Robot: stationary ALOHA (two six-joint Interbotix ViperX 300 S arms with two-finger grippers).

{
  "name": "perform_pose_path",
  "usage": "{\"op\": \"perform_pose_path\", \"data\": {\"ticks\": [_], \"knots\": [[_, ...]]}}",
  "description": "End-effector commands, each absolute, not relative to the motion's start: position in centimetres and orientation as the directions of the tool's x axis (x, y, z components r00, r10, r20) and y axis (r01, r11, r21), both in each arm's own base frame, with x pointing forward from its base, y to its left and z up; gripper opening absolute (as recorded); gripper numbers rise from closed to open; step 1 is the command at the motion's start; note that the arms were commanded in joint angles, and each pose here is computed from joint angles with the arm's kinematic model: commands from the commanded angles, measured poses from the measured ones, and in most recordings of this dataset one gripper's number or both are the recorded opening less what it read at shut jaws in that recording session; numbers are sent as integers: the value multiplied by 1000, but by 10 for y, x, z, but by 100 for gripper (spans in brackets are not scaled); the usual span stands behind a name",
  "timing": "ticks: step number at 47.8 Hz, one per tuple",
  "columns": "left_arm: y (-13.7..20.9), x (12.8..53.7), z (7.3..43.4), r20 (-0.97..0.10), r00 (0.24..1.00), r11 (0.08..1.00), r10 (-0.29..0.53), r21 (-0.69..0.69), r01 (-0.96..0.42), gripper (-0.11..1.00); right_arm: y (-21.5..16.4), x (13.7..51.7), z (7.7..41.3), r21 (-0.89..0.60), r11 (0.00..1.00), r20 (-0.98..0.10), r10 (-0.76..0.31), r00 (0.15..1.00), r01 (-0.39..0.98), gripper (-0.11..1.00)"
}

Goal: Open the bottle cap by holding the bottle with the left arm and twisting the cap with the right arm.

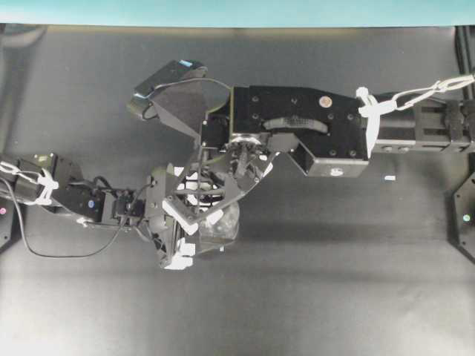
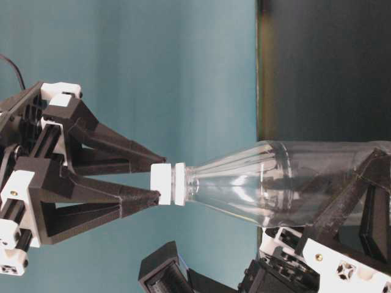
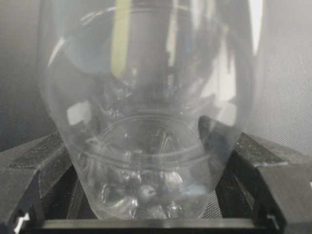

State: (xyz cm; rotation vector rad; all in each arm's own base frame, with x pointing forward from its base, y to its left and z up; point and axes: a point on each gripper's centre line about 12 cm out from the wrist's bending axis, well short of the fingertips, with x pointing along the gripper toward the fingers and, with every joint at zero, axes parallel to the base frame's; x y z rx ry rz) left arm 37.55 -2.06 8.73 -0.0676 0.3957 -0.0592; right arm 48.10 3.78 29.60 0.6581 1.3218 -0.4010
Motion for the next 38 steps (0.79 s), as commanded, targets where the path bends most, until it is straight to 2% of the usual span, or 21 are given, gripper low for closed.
{"op": "perform_pose_path", "data": {"ticks": [1,9,19,28,38], "knots": [[-25,378,89,-376,923,995,-83,-79,57,82,42,482,297,212,783,-970,95,223,584,38],[-26,378,89,-376,923,995,-83,-81,57,82,42,482,297,193,861,-970,95,223,471,38],[-26,378,89,-376,923,995,-83,-79,57,82,42,482,297,147,964,-969,96,228,221,38],[-27,378,90,-374,923,995,-88,-79,62,82,40,482,296,101,995,-969,95,227,17,38],[-28,377,89,-376,922,995,-89,-79,64,82,38,482,297,49,981,-969,92,229,-188,38]]}}
